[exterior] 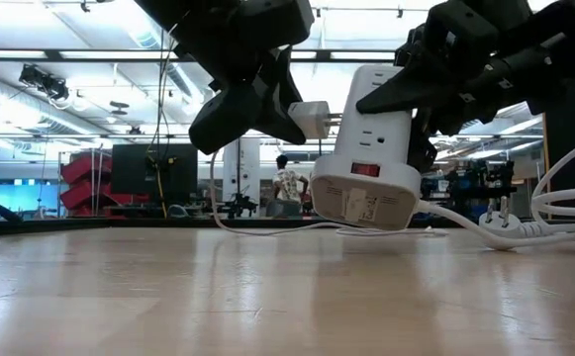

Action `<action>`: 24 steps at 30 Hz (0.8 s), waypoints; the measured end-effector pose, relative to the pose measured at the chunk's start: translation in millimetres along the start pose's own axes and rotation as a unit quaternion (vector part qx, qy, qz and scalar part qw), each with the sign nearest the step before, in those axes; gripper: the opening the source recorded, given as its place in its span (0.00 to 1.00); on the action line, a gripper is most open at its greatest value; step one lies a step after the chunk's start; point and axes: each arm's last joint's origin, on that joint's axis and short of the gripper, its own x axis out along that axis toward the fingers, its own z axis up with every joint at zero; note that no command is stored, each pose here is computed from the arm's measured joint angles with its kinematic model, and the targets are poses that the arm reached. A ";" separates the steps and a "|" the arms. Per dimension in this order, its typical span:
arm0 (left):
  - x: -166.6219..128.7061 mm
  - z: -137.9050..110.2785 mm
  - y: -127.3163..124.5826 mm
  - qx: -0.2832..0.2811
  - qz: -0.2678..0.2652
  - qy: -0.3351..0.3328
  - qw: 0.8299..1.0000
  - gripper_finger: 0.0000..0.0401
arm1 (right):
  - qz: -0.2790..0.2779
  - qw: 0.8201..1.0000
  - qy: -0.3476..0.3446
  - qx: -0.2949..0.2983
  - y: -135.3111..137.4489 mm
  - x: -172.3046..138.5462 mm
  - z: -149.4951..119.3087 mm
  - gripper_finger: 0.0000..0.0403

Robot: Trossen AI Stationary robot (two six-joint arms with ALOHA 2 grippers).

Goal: Insert USB
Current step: Insert the white charger adapter into the white outlet extension

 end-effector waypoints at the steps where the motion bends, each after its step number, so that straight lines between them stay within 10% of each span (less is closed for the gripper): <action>1: 0.0 0.0 0.0 0.000 0.000 0.000 1.000 0.31 | 0.001 1.000 0.000 0.004 0.1 0.0 0.1 0.65; 24: -1.1 2.8 -5.4 -0.002 0.003 -0.003 1.000 0.31 | 0.022 0.998 -0.017 0.054 -0.3 0.5 6.7 0.65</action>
